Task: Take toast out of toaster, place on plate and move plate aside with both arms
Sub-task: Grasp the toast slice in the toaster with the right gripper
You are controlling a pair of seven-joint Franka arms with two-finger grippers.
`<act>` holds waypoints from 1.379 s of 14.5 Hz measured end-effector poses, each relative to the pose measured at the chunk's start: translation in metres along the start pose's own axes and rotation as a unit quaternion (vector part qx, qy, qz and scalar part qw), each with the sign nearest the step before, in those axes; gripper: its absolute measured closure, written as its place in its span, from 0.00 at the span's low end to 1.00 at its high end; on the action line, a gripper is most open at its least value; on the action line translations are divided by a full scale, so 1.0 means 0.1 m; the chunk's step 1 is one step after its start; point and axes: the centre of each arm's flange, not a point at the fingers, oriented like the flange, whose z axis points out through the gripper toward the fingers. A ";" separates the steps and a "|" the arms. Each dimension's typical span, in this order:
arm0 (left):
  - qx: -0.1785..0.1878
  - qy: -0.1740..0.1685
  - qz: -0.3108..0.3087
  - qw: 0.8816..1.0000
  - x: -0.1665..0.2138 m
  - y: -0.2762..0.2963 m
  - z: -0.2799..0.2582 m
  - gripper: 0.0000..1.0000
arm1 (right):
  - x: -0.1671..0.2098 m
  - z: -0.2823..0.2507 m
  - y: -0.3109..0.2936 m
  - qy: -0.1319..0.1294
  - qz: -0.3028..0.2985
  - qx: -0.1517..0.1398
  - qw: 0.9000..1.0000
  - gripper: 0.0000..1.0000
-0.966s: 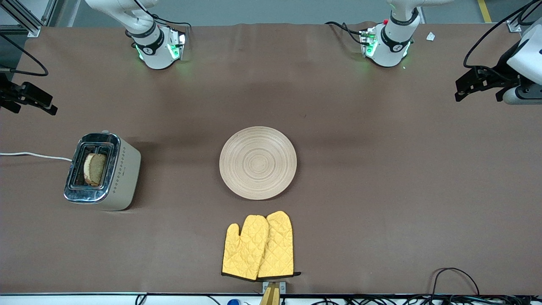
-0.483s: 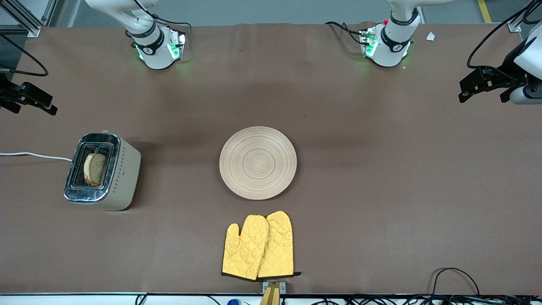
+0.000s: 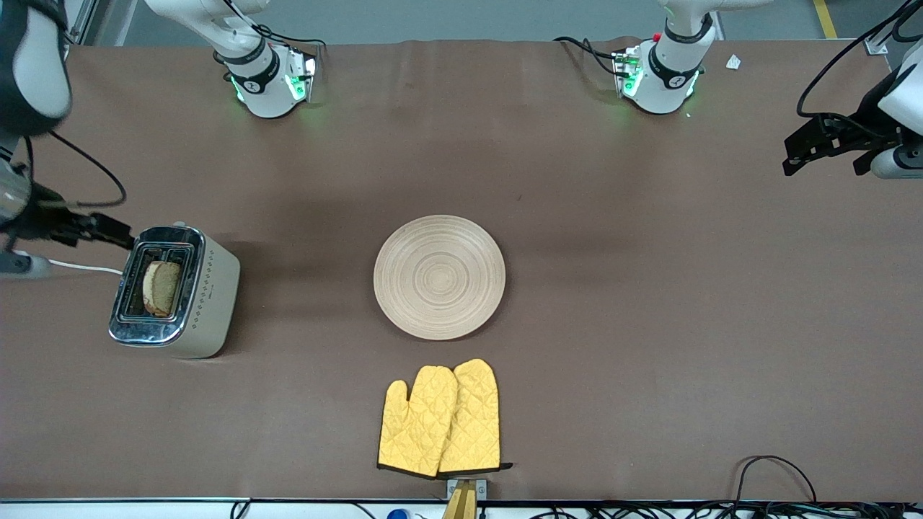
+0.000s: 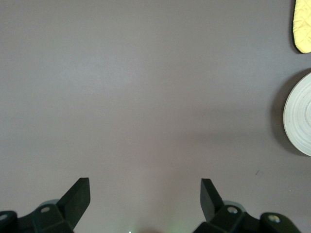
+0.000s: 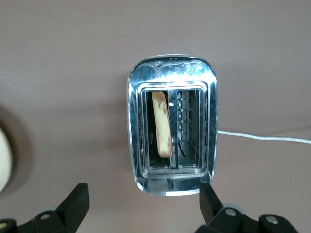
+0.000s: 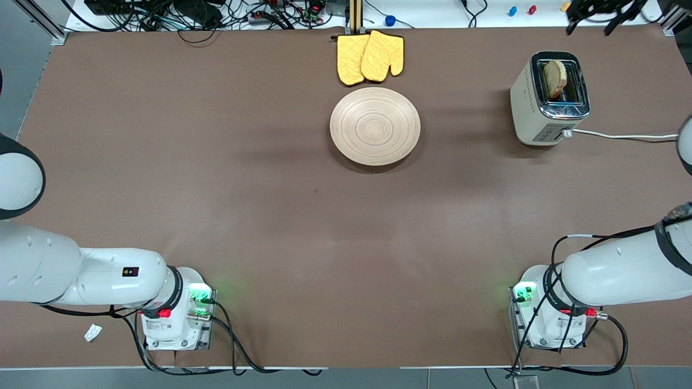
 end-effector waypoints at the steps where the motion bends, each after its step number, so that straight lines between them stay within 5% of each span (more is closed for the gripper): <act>1: 0.000 0.000 0.000 1.000 0.00 0.00 0.00 0.00 | 0.11 0.23 0.01 -0.007 0.001 -0.003 1.000 0.00; 6: 0.000 -0.002 0.000 1.000 0.01 0.00 0.01 0.00 | 0.42 1.06 0.14 -0.031 0.007 -0.012 0.999 0.04; 14: 0.000 -0.014 0.000 1.000 0.09 0.00 0.14 0.00 | 0.45 1.18 0.16 -0.043 0.010 -0.011 0.999 0.85; 20: -0.001 -0.010 0.000 1.000 0.09 0.00 0.11 0.00 | 0.40 0.60 -0.19 -0.067 -0.026 -0.008 0.997 0.91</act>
